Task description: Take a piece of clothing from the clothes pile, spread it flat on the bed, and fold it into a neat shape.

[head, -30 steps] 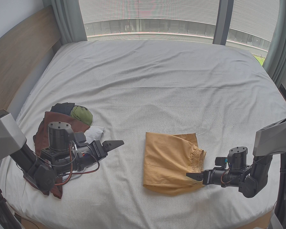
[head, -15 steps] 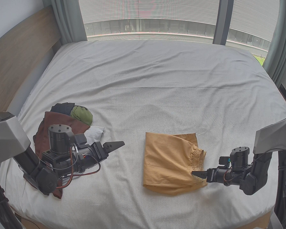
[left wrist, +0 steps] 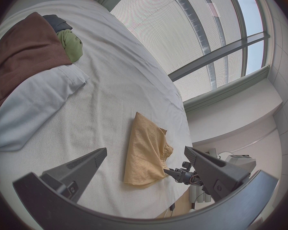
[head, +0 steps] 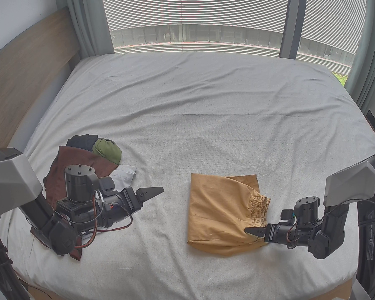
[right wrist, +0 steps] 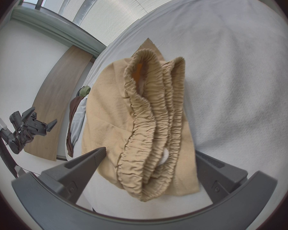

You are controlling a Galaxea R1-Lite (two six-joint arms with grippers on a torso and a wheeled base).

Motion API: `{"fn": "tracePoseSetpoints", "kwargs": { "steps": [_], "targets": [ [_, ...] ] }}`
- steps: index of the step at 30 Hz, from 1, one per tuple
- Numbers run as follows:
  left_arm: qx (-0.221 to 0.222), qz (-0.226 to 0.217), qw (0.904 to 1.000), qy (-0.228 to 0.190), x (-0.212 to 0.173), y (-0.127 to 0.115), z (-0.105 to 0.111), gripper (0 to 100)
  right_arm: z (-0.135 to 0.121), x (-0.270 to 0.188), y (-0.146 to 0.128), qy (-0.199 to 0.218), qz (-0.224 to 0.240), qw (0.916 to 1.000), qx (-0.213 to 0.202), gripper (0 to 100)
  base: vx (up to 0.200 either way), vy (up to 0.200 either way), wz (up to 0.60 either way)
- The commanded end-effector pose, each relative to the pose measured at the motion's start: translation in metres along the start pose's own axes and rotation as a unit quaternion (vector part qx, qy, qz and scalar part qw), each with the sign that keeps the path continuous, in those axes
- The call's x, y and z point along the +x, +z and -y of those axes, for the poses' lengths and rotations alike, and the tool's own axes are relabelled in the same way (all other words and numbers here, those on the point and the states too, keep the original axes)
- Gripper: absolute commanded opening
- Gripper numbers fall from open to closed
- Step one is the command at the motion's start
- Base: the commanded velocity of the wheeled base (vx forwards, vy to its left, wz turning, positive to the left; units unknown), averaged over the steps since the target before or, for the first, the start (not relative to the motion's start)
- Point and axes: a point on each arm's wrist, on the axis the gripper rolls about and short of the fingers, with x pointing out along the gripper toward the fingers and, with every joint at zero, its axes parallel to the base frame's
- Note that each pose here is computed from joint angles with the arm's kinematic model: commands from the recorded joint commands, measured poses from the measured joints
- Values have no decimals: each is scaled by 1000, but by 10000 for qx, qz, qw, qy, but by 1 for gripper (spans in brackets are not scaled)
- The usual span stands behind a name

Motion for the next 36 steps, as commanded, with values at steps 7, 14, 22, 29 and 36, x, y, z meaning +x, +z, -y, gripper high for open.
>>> {"fn": "tracePoseSetpoints", "kwargs": {
  "steps": [7,14,22,29,36],
  "targets": [
    [1,22,10000,-12,0,0,-1,100,-18,12,-2,303,-82,9994,124,100,0,0,0],
    [11,27,10000,-17,0,0,-1,100,-18,16,0,304,-3,9994,139,100,0,0,0],
    [8,33,10000,-12,0,0,-1,100,-19,18,3,314,46,9994,162,100,0,0,0],
    [5,27,10000,-7,0,0,-1,100,-19,17,3,322,59,9993,156,0,0,0,0],
    [47,160,9998,-82,-2,2,-1,100,-36,14,6,742,478,9959,-178,0,0,0,0]
  ]
}}
